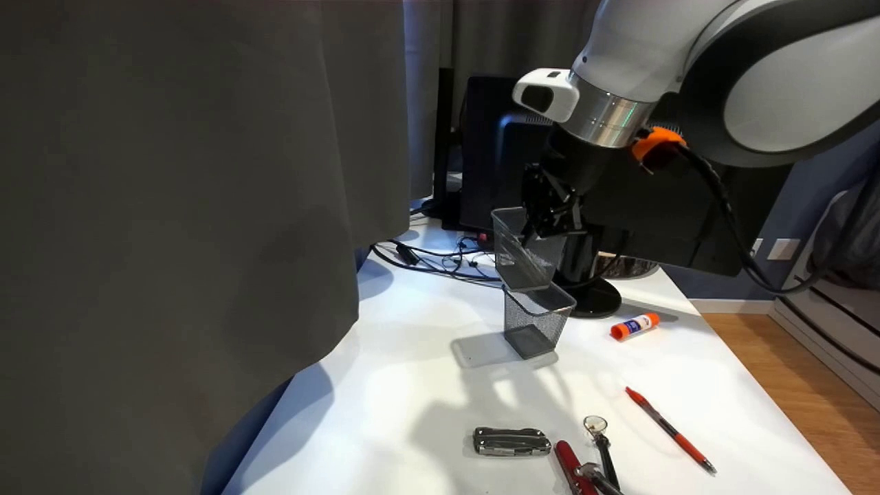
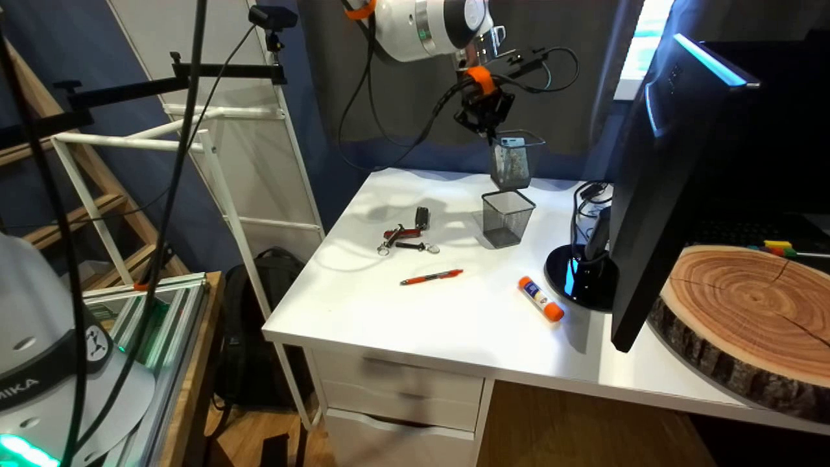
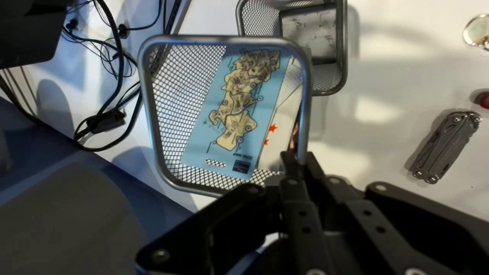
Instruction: Pick up the desktop pen and pencil basket with a sachet inside and put it inside the empty desktop pen and pencil basket on the desk
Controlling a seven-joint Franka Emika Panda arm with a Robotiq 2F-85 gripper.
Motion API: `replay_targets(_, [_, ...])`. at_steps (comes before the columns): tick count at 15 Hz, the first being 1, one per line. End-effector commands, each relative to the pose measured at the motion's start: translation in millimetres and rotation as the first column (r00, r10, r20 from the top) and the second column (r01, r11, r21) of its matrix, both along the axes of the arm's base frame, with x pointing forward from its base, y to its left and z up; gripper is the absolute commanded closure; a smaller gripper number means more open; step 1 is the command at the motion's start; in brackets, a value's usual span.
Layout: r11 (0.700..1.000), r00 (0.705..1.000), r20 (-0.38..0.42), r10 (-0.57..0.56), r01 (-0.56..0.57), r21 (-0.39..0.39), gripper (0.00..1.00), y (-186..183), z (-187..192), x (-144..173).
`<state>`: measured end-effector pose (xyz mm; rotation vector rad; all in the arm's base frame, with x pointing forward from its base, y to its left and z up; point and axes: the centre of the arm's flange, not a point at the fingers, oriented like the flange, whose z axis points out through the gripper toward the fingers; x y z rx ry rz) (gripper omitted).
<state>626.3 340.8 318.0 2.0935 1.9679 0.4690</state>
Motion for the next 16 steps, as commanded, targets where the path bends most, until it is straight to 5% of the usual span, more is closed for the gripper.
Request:
replay_targets(1, [0.999, 0.999, 0.001, -0.036, 0.036, -0.040, 0.98, -5, 13, -20])
replay_targets(6, [0.996, 0.998, 0.020, -0.052, 0.053, -0.077, 0.98, -22, 4, -13])
replay_targets(16, [0.989, 0.994, -0.044, 0.101, -0.105, -0.101, 0.98, -31, -30, 1])
